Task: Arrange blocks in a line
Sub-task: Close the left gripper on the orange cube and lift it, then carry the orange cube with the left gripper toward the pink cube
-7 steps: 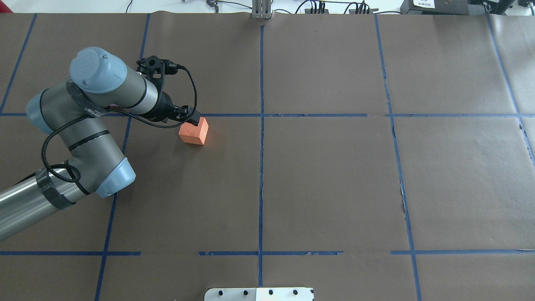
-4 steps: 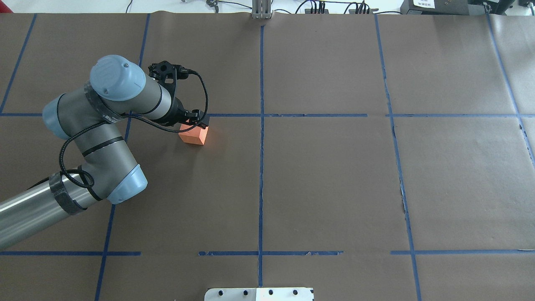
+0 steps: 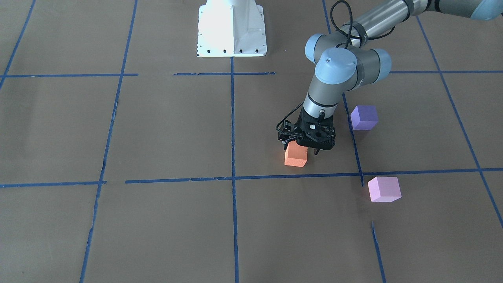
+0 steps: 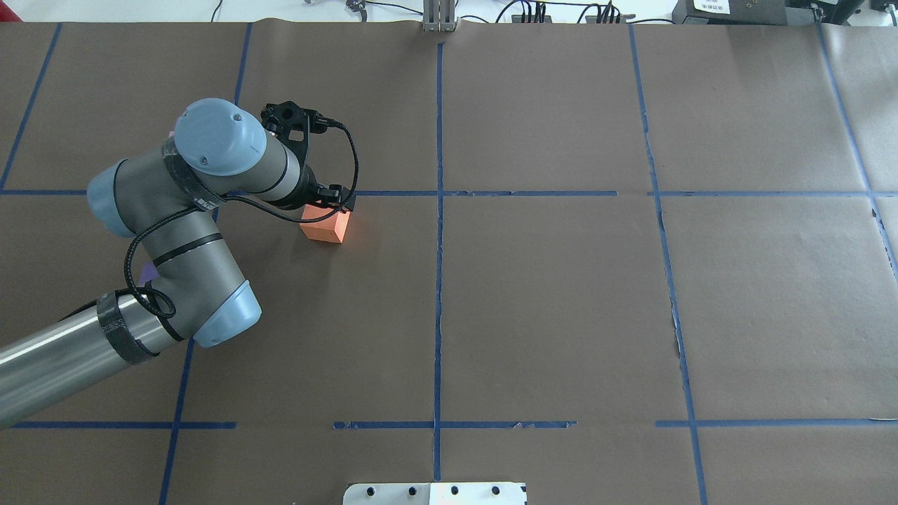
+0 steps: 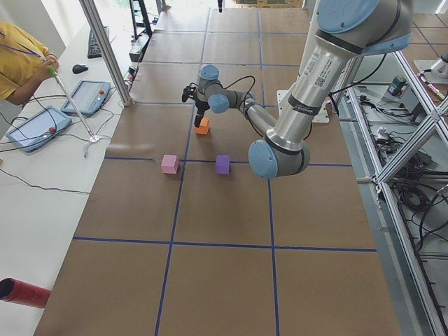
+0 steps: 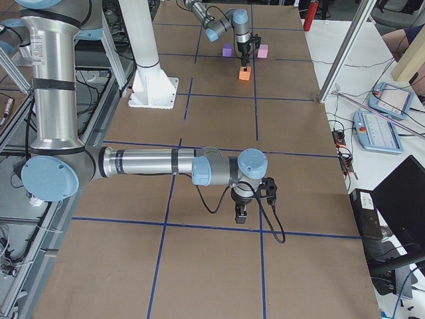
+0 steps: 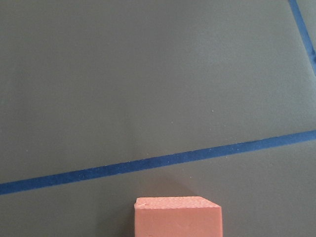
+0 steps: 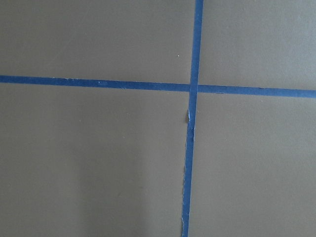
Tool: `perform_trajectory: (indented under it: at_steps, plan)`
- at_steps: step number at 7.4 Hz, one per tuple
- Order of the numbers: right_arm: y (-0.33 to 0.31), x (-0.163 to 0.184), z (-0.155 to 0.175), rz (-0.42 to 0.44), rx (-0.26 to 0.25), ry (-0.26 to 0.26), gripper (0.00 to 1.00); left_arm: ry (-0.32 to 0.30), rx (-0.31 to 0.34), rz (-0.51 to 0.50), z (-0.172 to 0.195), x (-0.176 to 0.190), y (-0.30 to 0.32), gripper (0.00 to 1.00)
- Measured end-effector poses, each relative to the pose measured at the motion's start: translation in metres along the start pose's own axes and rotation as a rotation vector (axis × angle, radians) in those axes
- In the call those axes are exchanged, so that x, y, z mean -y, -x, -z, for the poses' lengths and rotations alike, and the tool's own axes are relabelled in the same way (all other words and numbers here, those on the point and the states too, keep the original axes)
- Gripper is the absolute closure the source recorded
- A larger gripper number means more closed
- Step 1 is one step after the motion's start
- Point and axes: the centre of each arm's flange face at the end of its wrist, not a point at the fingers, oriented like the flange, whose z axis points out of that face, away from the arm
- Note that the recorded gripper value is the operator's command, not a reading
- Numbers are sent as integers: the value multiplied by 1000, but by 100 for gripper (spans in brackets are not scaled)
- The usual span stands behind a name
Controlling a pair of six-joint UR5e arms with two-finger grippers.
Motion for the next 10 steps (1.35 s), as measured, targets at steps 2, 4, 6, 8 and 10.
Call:
perform_trajectory:
  at_steps: [2,4,6,8,10]
  plan:
    - [0,0,0,0,-1,0,0,10,16,-16,-7,0,-7,0]
    - [0,0,0,0,-1,0,0,26,34,-17,-21,1,-10,0]
    - [0,0,0,1,-1,-1,0,44,47,-19,-35,-1,-15,0]
    - [0,0,0,0,0,0,0,60,63,-17,-47,-3,-14,6]
    - [0,0,0,1,0,-1,0,64,67,-17,-50,-3,-14,46]
